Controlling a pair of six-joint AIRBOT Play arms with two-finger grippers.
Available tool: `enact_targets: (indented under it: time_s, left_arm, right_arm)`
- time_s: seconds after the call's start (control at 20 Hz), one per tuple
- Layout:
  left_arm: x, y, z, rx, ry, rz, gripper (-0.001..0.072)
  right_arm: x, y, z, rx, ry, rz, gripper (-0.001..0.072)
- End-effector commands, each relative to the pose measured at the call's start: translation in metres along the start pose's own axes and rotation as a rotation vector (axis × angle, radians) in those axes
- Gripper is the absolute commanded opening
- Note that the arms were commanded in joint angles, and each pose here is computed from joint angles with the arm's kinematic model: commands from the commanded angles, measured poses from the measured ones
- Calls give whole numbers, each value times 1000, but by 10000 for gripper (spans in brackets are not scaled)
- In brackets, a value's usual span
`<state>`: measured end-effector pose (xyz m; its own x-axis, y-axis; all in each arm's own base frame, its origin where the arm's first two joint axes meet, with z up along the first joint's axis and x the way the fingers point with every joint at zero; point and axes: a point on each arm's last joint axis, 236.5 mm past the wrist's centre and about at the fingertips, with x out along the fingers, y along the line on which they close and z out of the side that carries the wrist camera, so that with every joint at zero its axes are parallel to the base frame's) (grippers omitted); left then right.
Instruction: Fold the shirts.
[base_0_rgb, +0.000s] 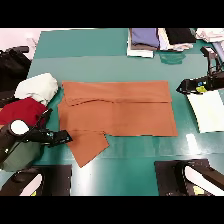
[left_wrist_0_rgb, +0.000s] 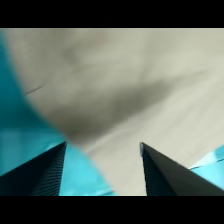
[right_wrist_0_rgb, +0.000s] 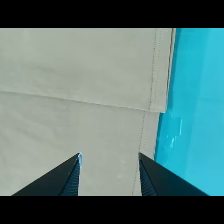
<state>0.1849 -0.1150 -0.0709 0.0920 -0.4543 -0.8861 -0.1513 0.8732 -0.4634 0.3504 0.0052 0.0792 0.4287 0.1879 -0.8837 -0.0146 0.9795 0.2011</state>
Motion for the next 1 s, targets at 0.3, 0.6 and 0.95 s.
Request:
enact_targets:
  time_s: [0.3,0.6,0.95]
  left_arm:
    - [11,-11,-1,-9,-26,-82,343]
    - [-1,-11,1,88,-13,-45,26]
    - [-22,-13,17,162,-49,5,27]
  right_arm:
    - [-2,2,-8,4,30,6,409]
    - [0,-21,-51,86,156,-9,409]
    - [41,-78,-208,550,405,18,615]
